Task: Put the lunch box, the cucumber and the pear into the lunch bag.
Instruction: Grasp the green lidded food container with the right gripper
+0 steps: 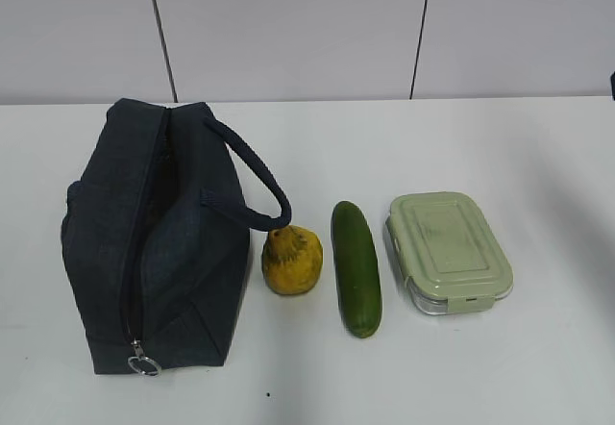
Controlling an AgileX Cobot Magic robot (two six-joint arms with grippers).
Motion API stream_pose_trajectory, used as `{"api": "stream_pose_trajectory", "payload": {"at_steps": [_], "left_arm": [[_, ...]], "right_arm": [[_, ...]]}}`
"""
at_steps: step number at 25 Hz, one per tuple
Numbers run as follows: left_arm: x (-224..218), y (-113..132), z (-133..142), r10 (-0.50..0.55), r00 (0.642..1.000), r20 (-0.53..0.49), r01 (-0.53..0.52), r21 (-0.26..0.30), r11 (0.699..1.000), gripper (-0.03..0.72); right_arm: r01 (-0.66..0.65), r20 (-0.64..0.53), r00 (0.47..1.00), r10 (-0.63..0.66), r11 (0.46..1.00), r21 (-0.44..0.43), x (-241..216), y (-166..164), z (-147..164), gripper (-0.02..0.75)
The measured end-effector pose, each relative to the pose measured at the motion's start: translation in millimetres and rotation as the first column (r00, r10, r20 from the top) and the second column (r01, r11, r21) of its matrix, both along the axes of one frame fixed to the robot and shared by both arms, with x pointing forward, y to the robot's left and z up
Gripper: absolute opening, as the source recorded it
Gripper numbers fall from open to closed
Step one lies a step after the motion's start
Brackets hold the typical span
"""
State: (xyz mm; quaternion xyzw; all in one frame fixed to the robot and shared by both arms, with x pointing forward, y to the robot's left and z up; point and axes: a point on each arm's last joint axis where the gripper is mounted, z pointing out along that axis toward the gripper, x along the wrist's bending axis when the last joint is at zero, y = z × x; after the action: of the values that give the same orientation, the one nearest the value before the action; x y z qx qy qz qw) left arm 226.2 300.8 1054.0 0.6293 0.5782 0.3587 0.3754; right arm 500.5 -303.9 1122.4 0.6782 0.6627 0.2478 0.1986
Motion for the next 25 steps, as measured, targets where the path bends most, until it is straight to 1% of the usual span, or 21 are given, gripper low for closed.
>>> {"api": "stream_pose_trajectory", "payload": {"at_steps": [2, 5, 8, 10, 12, 15, 18, 21, 25], "left_arm": [[0, 0, 0, 0.0, 1.0, 0.0, 0.0, 0.0, 1.0, 0.237], [0, 0, 0, 0.0, 1.0, 0.0, 0.0, 0.0, 1.0, 0.237], [0, 0, 0, 0.0, 1.0, 0.0, 0.0, 0.0, 1.0, 0.237], [0, 0, 0, 0.0, 1.0, 0.0, 0.0, 0.0, 1.0, 0.237], [0, 0, 0, 0.0, 1.0, 0.0, 0.0, 0.0, 1.0, 0.237], [0, 0, 0, 0.0, 1.0, 0.0, 0.0, 0.0, 1.0, 0.237], [0, 0, 0, 0.0, 1.0, 0.0, 0.0, 0.0, 1.0, 0.237], [0, 0, 0, 0.0, 1.0, 0.0, 0.0, 0.0, 1.0, 0.237], [0, 0, 0, 0.0, 1.0, 0.0, 0.0, 0.0, 1.0, 0.237]], "right_arm": [[0.008, -0.028, 1.0, -0.008, 1.0, 0.003, 13, -3, -4, 0.546], [0.007, -0.092, 0.996, -0.005, 1.0, 0.03, 31, -10, -16, 0.489], [-0.052, -0.131, 0.989, 0.068, 0.992, 0.116, 48, -12, -27, 0.435], [-0.098, -0.163, 0.978, 0.133, 0.974, 0.205, 59, -14, -38, 0.41], [-0.137, -0.194, 0.961, 0.196, 0.95, 0.282, 69, -16, -50, 0.398], [-0.181, -0.243, 0.924, 0.294, 0.898, 0.4, 79, -18, -74, 0.394], [-0.216, -0.226, 0.901, 0.37, 0.835, 0.505, 92, -14, -97, 0.392], [-0.202, -0.222, 0.897, 0.382, 0.802, 0.563, 101, -12, -113, 0.387], [-0.195, -0.242, 0.889, 0.389, 0.799, 0.569, 105, -13, -124, 0.387]]}}
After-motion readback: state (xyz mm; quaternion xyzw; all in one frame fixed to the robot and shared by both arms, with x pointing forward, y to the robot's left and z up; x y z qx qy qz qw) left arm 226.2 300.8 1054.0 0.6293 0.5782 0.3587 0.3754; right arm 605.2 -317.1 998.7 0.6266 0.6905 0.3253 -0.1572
